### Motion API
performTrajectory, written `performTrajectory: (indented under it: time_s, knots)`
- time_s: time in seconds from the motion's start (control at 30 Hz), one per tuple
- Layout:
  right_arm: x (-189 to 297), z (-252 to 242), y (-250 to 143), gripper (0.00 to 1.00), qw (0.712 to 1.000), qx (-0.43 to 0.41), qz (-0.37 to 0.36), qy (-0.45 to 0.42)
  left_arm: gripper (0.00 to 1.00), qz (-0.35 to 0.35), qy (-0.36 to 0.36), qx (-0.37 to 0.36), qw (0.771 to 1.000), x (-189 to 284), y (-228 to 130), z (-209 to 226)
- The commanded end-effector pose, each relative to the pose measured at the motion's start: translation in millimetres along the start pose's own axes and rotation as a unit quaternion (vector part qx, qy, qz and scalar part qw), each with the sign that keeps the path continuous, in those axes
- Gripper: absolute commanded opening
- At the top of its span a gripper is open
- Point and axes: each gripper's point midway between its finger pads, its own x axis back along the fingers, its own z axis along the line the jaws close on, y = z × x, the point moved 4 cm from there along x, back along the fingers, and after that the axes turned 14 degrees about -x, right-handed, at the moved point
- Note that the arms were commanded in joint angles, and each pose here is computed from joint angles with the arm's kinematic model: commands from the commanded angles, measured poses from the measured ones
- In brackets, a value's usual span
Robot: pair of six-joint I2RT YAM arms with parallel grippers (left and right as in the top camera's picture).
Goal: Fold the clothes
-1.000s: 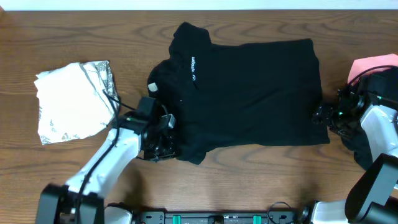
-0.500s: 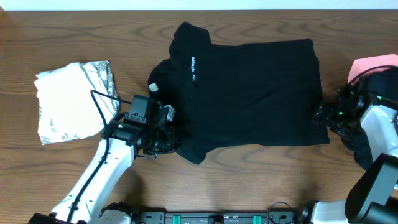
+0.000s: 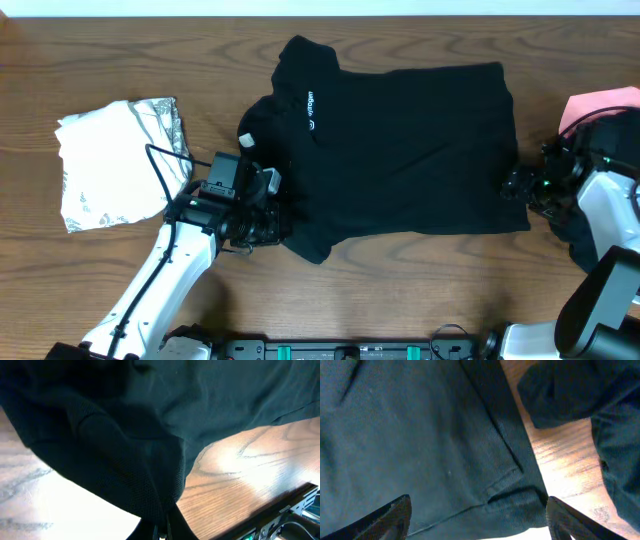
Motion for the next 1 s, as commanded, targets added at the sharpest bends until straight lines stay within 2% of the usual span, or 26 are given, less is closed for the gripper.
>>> performTrajectory:
  time_s: [0.0,0.17,0.2,0.3,0.33,0.67,0.97]
  knots:
    - [0.9,0.4,2.0,0.83,1.000,0.000,-0.012,0.010,0.06,-0.028,0.002,0.006,1.000,8.1,14.0,-0.1]
    - [-2.4,2.4,8.7,0.79,0.999,0.004,-0.034,0.019,0.06,-0.057,0.005,0.024,0.998,13.0,25.3,7.9]
    - [-3.1,2.5,9.6,0.76,0.999,0.005,-0.038,0.020,0.06,-0.058,0.006,0.026,0.998,13.4,25.7,8.8]
    - [-6.1,2.1,10.3,0.55,0.999,0.006,-0.044,0.022,0.06,-0.058,0.006,0.027,0.998,13.6,25.6,9.5]
    - [-8.0,1.4,9.3,0.53,0.999,0.006,-0.045,0.023,0.06,-0.058,0.006,0.027,0.998,13.6,25.6,9.5]
    - [-27.1,-10.6,-11.6,0.60,1.000,-0.001,-0.026,0.015,0.06,-0.058,0.006,0.027,0.998,13.6,25.6,9.5]
    - [-36.2,-15.1,-18.7,0.59,0.999,-0.001,-0.028,0.016,0.06,-0.058,0.006,0.027,0.998,13.6,25.5,9.5]
